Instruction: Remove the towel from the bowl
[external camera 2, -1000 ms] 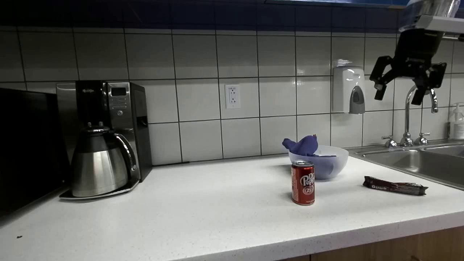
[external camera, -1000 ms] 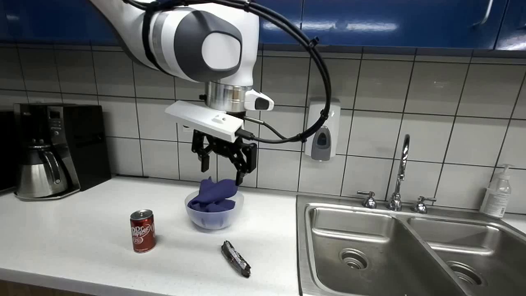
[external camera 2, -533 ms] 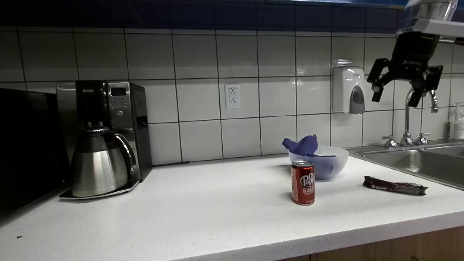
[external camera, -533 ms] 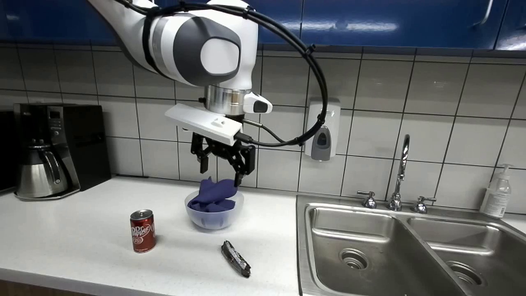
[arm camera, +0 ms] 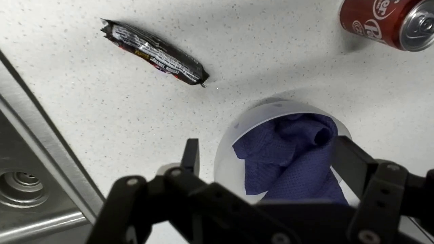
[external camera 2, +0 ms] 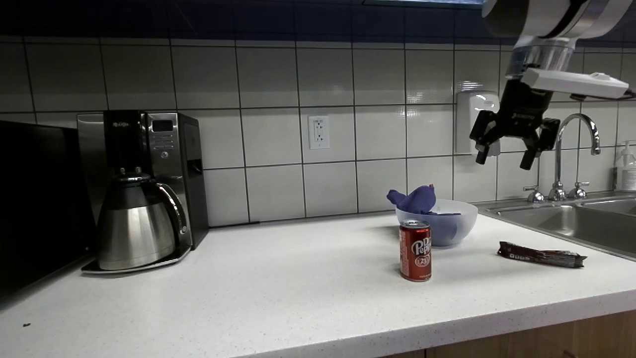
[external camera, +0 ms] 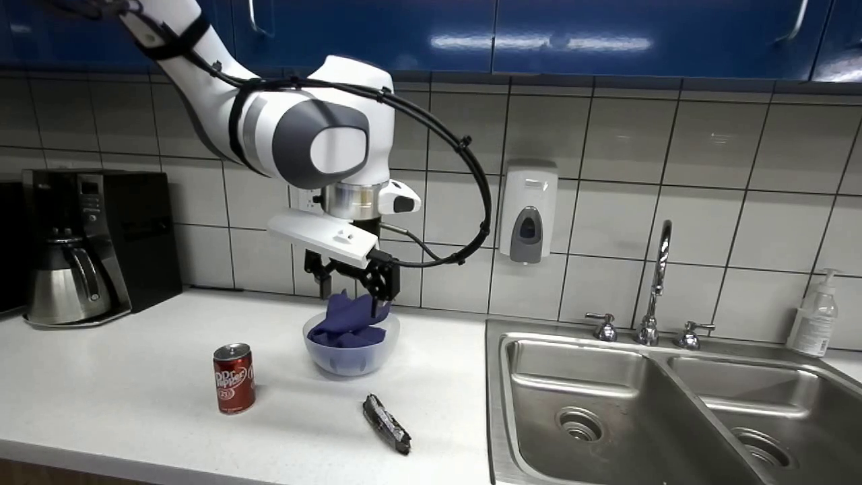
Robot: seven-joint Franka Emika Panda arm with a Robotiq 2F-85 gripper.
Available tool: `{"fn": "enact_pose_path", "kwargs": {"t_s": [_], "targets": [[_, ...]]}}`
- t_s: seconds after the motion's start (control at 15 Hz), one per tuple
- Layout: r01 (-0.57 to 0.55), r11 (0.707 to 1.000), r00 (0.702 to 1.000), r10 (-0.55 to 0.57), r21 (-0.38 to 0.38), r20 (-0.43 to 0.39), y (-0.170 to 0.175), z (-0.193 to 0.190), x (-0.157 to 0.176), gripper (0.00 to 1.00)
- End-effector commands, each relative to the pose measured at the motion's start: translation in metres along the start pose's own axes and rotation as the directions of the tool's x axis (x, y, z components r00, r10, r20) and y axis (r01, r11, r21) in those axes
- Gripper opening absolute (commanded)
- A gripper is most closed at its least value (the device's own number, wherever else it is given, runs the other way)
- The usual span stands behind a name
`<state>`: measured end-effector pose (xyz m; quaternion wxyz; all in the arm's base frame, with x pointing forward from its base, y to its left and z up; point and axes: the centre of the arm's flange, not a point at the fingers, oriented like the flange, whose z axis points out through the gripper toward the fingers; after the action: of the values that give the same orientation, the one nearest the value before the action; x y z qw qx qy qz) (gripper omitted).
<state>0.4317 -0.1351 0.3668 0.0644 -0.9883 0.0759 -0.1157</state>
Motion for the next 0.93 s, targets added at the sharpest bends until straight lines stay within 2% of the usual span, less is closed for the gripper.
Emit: {"fn": "enact_pose_path", "kwargs": {"t_s": [0.0, 0.6, 0.87], "targets": [[0.022, 1.0, 0.999, -0.022, 0.0, -0.027, -0.01, 0.028, 0.027, 1.0], [0.019, 1.0, 0.994, -0.02, -0.007, -0.103, -0.043, 0.08, 0.065, 1.0], [0.02, 1.0, 0.993, -0.02, -0.007, -0.116, -0.052, 0.106, 0.071, 1.0]]}}
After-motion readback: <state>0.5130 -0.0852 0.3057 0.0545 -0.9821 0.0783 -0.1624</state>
